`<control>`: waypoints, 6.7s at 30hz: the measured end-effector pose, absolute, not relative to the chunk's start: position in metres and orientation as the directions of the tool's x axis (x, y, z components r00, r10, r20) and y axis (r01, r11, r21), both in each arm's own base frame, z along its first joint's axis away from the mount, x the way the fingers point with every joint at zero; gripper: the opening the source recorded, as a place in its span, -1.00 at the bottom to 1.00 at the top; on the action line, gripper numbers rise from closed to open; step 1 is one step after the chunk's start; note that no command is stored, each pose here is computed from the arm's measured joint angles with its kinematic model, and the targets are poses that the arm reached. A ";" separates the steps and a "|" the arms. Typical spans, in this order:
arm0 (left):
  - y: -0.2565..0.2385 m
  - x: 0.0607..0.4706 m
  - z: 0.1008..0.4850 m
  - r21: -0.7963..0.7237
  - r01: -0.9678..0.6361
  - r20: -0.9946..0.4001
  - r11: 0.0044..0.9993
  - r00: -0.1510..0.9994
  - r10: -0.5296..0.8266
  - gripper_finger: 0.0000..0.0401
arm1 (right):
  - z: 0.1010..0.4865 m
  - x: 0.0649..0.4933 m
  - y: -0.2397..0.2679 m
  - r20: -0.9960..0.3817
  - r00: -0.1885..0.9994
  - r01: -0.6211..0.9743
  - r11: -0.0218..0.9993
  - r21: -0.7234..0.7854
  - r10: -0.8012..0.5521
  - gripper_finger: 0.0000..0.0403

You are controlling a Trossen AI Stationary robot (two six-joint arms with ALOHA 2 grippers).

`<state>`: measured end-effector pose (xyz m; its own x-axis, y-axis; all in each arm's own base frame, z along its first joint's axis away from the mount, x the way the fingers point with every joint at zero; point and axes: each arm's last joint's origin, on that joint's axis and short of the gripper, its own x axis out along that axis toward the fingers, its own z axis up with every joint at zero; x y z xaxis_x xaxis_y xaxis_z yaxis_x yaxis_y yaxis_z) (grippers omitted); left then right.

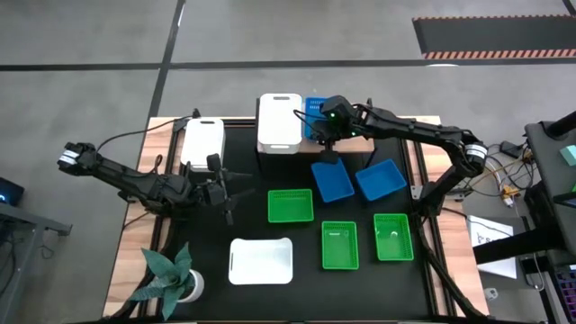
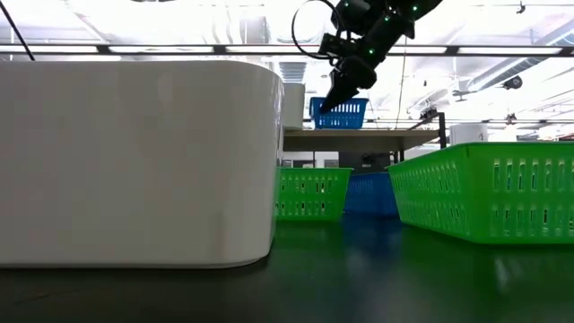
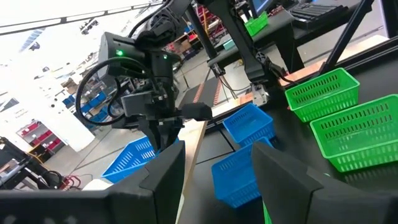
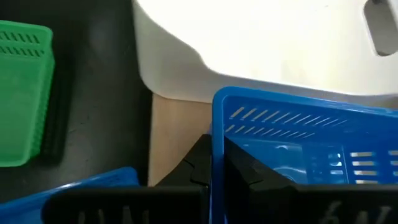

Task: Stack baskets on shelf by color
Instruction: Put the left blue bin on the shelf, then stack the bottom white bin on top of the white bin on the shelf

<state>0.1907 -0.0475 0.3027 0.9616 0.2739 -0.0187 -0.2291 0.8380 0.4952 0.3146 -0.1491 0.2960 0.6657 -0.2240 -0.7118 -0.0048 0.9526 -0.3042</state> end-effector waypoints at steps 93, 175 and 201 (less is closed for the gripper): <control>-0.051 0.202 0.305 0.393 -0.264 0.028 0.881 0.961 0.276 -0.15 | 0.263 0.366 0.123 -0.688 0.657 -0.660 0.676 -0.328 0.309 0.08; -0.038 0.170 0.324 0.396 -0.402 0.169 0.826 0.916 0.364 -0.15 | 0.398 0.354 0.109 -0.455 0.880 -0.084 0.898 -0.433 -0.137 -0.96; -0.039 0.171 0.322 0.401 -0.398 0.164 0.825 0.917 0.363 -0.15 | 0.441 0.399 -0.069 -0.558 0.783 0.094 0.940 -0.329 -0.274 -0.96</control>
